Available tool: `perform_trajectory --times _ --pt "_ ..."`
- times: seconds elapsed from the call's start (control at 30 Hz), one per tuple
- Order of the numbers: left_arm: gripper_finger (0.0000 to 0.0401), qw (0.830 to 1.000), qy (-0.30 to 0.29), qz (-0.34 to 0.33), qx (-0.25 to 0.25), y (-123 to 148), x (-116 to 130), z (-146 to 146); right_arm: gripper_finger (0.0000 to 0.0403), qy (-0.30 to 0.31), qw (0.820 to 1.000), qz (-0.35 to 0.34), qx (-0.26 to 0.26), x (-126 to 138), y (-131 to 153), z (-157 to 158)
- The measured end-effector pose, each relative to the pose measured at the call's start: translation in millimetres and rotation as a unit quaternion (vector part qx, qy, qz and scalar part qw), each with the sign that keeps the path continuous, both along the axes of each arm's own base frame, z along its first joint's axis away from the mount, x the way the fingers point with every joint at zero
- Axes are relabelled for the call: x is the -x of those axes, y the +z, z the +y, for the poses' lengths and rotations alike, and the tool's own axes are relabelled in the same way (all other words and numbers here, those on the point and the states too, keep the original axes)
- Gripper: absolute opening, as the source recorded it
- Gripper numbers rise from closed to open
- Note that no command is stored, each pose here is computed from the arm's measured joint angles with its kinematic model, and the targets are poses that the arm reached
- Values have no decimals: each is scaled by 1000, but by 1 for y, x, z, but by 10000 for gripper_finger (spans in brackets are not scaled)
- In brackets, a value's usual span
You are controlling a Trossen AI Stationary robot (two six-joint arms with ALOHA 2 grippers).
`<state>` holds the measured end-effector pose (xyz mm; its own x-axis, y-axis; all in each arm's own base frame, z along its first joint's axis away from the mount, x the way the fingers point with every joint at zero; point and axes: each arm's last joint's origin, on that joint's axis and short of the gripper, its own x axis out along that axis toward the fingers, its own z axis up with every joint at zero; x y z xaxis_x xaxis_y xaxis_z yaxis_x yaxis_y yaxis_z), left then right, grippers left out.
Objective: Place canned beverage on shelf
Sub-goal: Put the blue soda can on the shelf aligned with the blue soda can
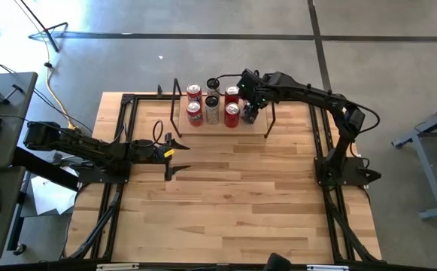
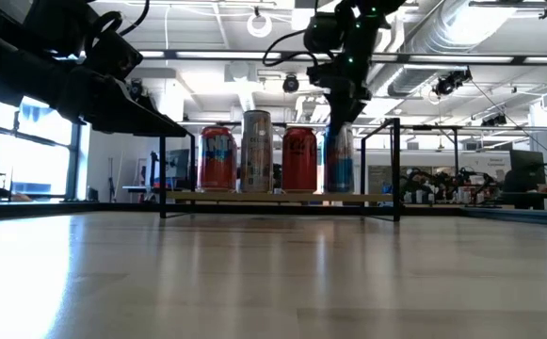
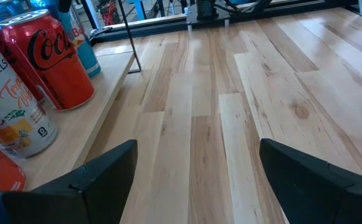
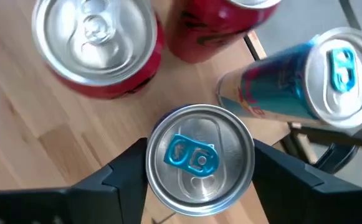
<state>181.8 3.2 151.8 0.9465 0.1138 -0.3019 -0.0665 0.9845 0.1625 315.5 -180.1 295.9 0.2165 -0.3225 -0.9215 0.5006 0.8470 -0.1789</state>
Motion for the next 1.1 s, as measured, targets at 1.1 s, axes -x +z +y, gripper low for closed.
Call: perform_trajectory --times 1.1 --pt "327 1000 -1 -1 -4 0 0 0 282 168 984 47 23 2 0 -3"
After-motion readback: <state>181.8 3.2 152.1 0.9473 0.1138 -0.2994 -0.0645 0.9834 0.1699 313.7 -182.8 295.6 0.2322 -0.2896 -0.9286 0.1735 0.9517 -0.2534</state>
